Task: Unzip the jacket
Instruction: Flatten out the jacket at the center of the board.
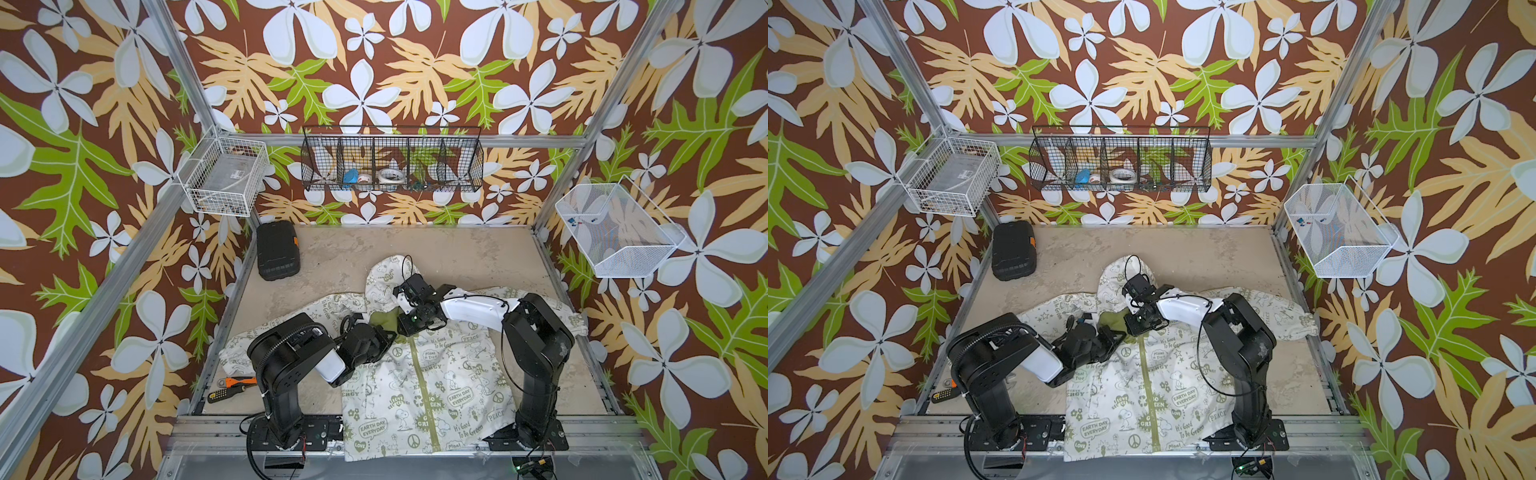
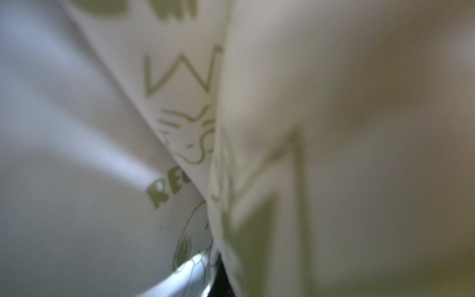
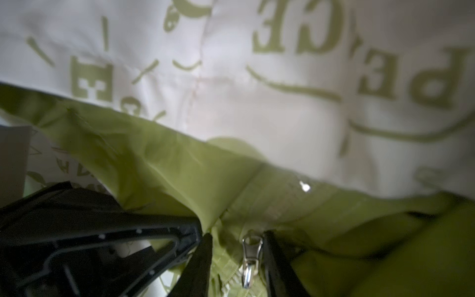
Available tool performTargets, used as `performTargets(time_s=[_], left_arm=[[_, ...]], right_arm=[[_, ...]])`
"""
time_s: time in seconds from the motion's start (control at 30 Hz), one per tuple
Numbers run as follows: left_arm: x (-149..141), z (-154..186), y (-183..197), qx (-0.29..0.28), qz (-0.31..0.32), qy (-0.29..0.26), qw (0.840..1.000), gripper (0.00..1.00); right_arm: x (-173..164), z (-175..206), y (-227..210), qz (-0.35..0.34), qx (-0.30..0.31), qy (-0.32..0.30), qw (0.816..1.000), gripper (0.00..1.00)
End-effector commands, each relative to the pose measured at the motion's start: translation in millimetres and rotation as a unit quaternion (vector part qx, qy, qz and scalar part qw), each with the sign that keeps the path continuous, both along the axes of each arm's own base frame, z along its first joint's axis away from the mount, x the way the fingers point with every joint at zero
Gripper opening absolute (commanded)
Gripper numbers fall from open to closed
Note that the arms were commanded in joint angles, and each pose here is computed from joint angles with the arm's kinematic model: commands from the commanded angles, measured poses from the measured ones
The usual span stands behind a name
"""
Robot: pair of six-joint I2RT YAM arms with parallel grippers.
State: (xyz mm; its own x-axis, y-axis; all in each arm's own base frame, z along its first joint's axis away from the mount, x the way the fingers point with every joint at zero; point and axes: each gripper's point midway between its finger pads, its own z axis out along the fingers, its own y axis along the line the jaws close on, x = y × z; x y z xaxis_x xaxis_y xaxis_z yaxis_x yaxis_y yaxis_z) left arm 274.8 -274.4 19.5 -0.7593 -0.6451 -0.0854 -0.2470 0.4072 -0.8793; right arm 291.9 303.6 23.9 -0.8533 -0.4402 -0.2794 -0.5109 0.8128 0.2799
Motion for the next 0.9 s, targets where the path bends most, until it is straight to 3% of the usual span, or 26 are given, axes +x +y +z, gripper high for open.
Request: performTargets(time_s=[0.0,0.5,0.87], left_arm=[[-10.4,-25.2,11.4,0.044,0.001,0.037,0.998,0.0],[-9.5,-24.5,11.5,0.045,0.002,0.035,0.998,0.0],[-6.9,-20.2,10.1,0.05,0.0,0.029,0.998,0.0]], right_arm=[[-2.4,-7.7,-4.6,0.005,-0.018,0.004,1.0,0.34],[6.5,-18.7,-14.1,-0.008,-0.057,-0.008,0.998,0.24],[23.5,-0.2,-16.0,-0.021,-0.073,-0.041,0.996,0.15]])
